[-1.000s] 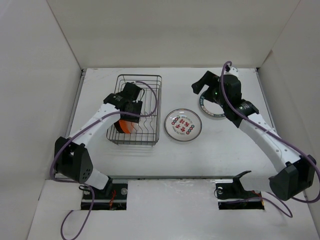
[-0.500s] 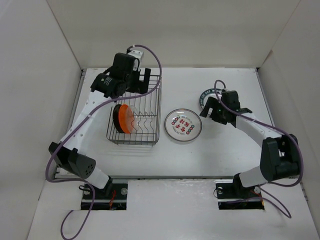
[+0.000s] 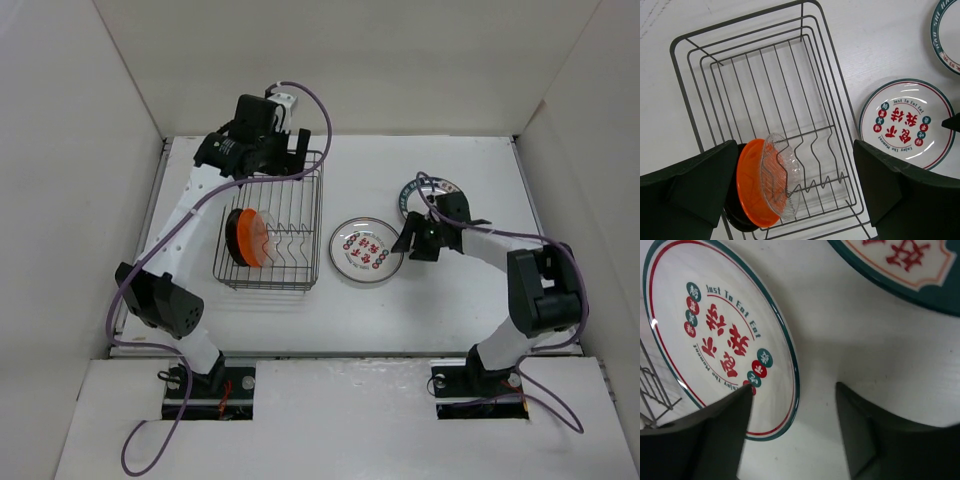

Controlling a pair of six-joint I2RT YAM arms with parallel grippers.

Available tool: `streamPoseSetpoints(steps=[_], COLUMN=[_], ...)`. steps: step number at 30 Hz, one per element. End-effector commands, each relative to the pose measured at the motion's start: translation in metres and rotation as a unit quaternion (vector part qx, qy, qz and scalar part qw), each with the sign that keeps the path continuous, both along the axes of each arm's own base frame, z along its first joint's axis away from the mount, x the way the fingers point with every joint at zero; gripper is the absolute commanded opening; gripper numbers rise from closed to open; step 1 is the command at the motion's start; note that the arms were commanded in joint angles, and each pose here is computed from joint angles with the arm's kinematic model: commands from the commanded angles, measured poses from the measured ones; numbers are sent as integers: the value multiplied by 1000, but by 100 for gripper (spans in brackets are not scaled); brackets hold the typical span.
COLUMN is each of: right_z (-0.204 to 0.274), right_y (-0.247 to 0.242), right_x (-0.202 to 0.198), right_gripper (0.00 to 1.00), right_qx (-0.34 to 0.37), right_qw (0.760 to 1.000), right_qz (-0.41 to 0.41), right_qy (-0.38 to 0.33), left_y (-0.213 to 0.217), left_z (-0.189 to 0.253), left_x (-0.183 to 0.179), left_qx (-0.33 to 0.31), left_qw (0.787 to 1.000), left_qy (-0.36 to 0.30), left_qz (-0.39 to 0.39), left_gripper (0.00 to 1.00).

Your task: Load the plates into the dish rack

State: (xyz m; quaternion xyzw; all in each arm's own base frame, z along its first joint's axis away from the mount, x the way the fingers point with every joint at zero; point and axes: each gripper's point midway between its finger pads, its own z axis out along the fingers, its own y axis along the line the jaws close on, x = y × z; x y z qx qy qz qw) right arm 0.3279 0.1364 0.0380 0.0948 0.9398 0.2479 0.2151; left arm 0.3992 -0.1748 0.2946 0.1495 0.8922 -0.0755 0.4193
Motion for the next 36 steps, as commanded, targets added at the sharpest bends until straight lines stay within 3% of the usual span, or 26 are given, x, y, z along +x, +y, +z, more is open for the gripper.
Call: streamPoseSetpoints(steps=[1,3,4,5,7,8,11,14,17,25,30,32,36], right_z=[-6,-9,-14,-19,-23,-29,-39,-43,-13,146,221,254,288], right_y=[16,17,17,17,20,19,16,10,8,-42,-11,7,34], right_x=[0,-1,-2,-4,-5,-7,-8,-5,11,47,37,29,6], right_gripper=[65,53,35,29,27,16,0,0,0,0,0,0,0], right_qx=[14,17,16,16,16,14,7,0,3,-78,-26,25,97], right_qw=[999,999,999,999,999,998,998,998,1000,975,965,945,913], right_qz=[34,36,36,33,37,37,21,0,-27,-145,-83,-47,26], right_qy=[4,9,17,27,30,39,56,57,13,-151,-249,-323,-396], left_y=[-2,1,1,1,8,9,18,22,24,-5,-54,-70,-94], left_z=[37,37,35,35,35,35,31,21,22,42,65,67,70], left_x=[-1,0,-2,-2,1,1,2,2,4,3,-16,-25,-25], left_qx=[-22,-21,-19,-19,-21,-21,-22,-21,-21,-62,-111,-121,-140], left_qw=[999,999,999,999,999,999,999,1000,999,994,969,957,940], left_qy=[-43,-43,-38,-38,-37,-37,-31,-19,-23,-34,-54,-53,-61], left_qz=[-13,-16,-16,-16,-9,-9,-6,-4,-6,-82,-215,-260,-306], left_gripper=[100,100,100,100,100,100,100,100,100,100,100,100,100])
